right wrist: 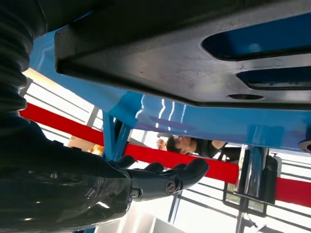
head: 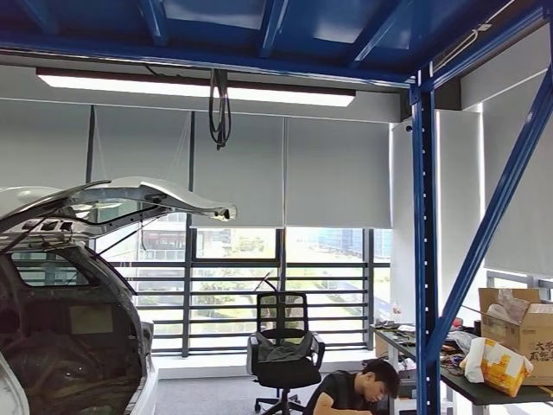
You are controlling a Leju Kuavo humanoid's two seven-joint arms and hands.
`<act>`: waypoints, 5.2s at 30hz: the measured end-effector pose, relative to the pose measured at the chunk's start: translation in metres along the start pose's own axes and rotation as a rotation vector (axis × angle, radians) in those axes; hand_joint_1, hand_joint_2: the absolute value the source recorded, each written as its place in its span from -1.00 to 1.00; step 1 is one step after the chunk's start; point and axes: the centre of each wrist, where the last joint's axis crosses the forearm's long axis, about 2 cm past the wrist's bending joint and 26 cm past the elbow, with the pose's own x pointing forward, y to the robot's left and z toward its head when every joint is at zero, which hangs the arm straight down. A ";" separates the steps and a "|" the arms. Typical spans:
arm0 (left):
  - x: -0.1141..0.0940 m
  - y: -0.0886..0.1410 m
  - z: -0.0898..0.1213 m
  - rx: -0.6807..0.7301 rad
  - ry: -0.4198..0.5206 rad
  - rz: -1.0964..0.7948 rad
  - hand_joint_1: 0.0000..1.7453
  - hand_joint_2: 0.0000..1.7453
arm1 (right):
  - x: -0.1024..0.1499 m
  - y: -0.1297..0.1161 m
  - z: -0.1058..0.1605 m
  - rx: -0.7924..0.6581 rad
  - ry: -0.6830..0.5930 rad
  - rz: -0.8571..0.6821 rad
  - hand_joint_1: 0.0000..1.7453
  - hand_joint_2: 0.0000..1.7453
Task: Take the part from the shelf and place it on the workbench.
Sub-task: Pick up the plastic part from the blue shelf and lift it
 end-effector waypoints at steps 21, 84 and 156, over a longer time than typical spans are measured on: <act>0.004 -0.008 -0.001 -0.020 -0.023 -0.014 -1.00 -1.00 | 0.033 -0.014 -0.017 -0.025 -0.135 0.034 -1.00 1.00; 0.021 -0.031 -0.007 -0.045 -0.125 -0.015 -1.00 -1.00 | 0.068 0.004 -0.026 0.063 -0.161 0.145 1.00 1.00; -0.001 -0.021 0.002 -0.046 -0.191 -0.016 -1.00 1.00 | 0.051 -0.041 0.113 -0.400 -0.898 -1.340 1.00 1.00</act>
